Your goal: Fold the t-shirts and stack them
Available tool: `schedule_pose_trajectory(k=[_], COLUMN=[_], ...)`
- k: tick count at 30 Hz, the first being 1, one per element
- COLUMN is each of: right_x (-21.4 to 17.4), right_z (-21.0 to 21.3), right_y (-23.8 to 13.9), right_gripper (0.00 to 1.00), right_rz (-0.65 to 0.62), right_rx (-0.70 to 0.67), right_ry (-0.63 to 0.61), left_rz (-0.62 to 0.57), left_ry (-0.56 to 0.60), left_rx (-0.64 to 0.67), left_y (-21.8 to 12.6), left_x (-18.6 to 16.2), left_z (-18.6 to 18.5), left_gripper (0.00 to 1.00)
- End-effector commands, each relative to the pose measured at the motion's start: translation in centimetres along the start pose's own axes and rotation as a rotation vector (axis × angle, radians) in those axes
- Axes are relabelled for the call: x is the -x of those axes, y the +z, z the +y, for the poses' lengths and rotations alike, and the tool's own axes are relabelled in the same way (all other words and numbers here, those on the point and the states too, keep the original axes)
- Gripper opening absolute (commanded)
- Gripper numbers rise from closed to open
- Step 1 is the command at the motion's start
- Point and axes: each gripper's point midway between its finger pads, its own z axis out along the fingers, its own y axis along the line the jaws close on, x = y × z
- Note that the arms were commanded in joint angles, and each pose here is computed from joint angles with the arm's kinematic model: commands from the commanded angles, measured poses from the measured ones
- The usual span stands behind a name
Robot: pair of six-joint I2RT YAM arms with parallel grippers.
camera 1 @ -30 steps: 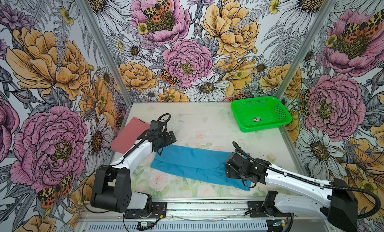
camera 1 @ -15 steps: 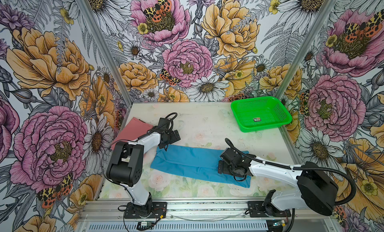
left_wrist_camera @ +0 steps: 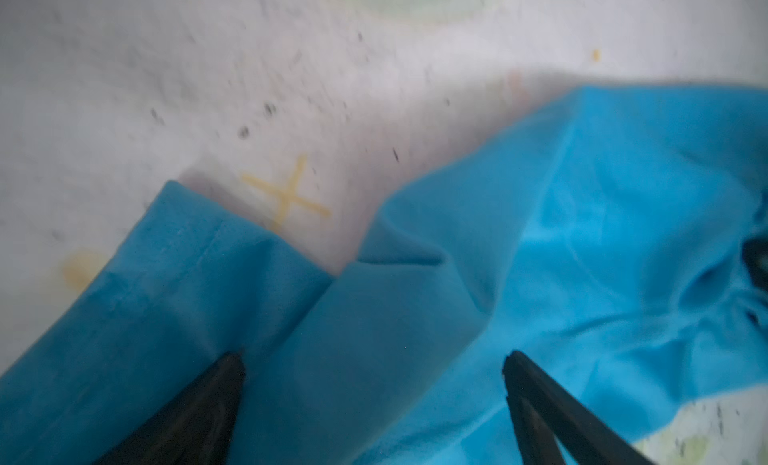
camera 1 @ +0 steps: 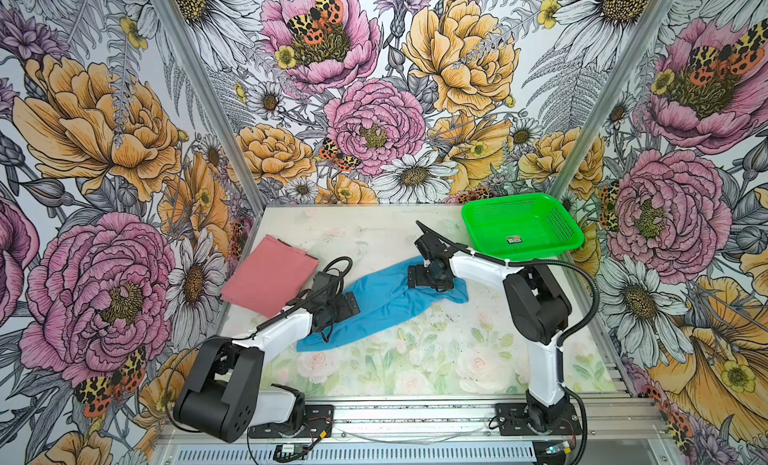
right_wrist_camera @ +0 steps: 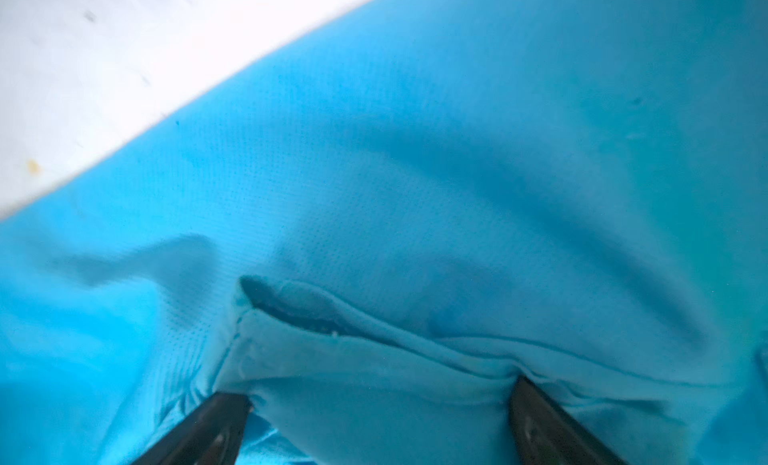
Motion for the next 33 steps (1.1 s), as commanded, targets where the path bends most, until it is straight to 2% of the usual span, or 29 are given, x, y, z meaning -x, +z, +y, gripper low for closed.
schedule_pose_trajectory(k=[1, 5, 9, 13, 19, 22, 24, 29, 33], right_x=[-4.5, -1.3, 1.4, 2.6, 3.5, 6.3, 9.1, 15.1, 17.0], right_z=[-0.7, 0.5, 3.1, 4.3, 5.2, 5.5, 6.1, 5.6, 3.2], right_y=[5.4, 6.2, 5.7, 5.9, 6.2, 3.1, -0.5, -9.5, -14.6], right_gripper=[0.99, 0.99, 0.99, 0.99, 0.99, 0.99, 0.99, 0.99, 0.99], right_rz=[0.265, 0.267, 0.255, 0.285, 0.265, 0.152, 0.04, -0.204, -0.286], right_rx=[-0.007, -0.005, 0.027, 0.039, 0.092, 0.061, 0.075, 0.137, 0.131], right_ry=[-0.086, -0.126, -0.192, -0.294, -0.406, -0.462, -0.47, -0.423, -0.372], left_rz=[0.067, 0.095, 0.132, 0.199, 0.322, 0.313, 0.29, 0.24, 0.196], left_ry=[-0.042, -0.022, 0.044, 0.089, 0.223, 0.244, 0.247, 0.256, 0.21], left_rx=[0.018, -0.041, -0.134, -0.273, -0.364, -0.38, -0.408, -0.456, -0.479], left_y=[-0.8, -1.6, -2.4, -2.5, -1.6, -2.1, -3.3, -6.9, -8.7], left_x=[-4.9, -8.4, -10.3, -12.2, -16.0, -15.7, -14.7, -11.8, -8.8], left_z=[0.4, -1.5, -5.3, -10.3, -16.5, -17.6, -18.3, -19.1, -18.2], left_gripper=[0.99, 0.99, 0.99, 0.99, 0.99, 0.99, 0.99, 0.99, 0.99])
